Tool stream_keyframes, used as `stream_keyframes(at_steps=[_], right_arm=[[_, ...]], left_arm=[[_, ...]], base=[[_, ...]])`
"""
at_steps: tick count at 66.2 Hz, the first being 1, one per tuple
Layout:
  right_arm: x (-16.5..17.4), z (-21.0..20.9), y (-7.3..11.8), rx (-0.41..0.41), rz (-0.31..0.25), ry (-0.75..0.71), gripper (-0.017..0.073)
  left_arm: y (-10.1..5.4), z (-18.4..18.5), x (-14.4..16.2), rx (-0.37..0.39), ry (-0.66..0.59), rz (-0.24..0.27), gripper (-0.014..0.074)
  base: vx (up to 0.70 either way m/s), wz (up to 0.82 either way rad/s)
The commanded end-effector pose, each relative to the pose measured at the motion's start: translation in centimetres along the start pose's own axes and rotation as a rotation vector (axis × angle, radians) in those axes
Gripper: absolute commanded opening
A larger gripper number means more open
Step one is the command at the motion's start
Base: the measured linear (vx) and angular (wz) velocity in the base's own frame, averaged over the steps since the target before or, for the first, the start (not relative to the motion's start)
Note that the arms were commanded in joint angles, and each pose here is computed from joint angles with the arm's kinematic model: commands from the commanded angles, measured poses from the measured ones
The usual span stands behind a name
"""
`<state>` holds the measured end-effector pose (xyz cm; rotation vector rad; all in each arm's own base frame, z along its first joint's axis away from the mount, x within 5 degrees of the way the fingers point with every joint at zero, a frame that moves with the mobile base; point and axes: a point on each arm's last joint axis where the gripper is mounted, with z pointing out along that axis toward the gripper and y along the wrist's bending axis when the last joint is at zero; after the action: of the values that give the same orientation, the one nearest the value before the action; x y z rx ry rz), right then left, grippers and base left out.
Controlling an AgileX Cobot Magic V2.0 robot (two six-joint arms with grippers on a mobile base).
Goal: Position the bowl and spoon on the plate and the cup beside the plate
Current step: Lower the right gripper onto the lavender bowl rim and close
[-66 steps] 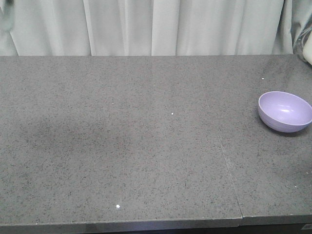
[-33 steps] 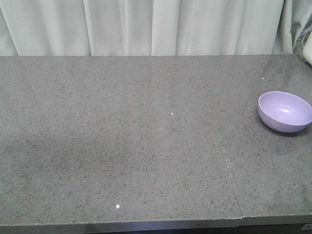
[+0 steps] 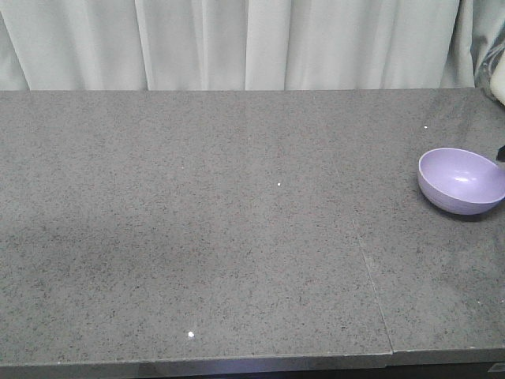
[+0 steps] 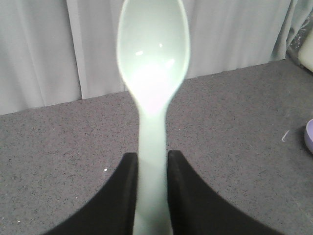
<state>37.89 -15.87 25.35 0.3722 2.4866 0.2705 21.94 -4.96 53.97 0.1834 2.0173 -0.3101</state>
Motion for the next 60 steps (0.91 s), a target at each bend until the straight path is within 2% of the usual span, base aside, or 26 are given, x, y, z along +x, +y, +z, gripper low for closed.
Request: stream_keyframes(at_steps=[1, 9, 18, 19, 27, 42, 51, 60], right_arm=[[-1.6, -1.1, 0.8, 0.016, -0.045, -0.097, 0.0473], [-1.3, 0.5, 1.1, 0.024, -0.08, -0.07, 0.0473], [-1.0, 1.8, 0.8, 0.037, -0.065, -0.046, 0.0473], [-0.7, 2.3, 0.6, 0.042, -0.073, -0.024, 0.0435], [-0.5, 2.5, 0.5, 0.037, -0.075, -0.003, 0.0314], [-0.5, 2.6, 0.6, 0.028, -0.078, -0.001, -0.0012], [-1.3, 1.9, 1.5, -0.04, -0.089, -0.029, -0.001], [-3.4, -1.9, 3.8, -0.152, -0.142, -0.128, -0.0008]], left_arm=[[-0.5, -1.6, -0.9, 0.024, -0.1, -0.005, -0.0007], [-0.5, -1.6, -0.9, 0.024, -0.099, -0.005, -0.0007], [-0.5, -1.6, -0.9, 0.024, -0.098, -0.005, -0.0007], [-0.5, -1.6, -0.9, 0.024, -0.096, -0.005, -0.0007], [-0.5, -1.6, -0.9, 0.024, -0.096, -0.005, -0.0007], [-0.5, -1.5, -0.8, 0.024, -0.082, -0.005, -0.0007], [-0.5, -1.5, -0.6, 0.024, -0.066, -0.004, -0.0007], [-0.5, -1.5, -0.5, 0.024, -0.058, -0.004, -0.0007]], base=[[0.0, 0.0], [0.0, 0.0], [0.0, 0.0], [0.0, 0.0], [0.0, 0.0], [0.0, 0.0], [0.0, 0.0], [0.0, 0.0]])
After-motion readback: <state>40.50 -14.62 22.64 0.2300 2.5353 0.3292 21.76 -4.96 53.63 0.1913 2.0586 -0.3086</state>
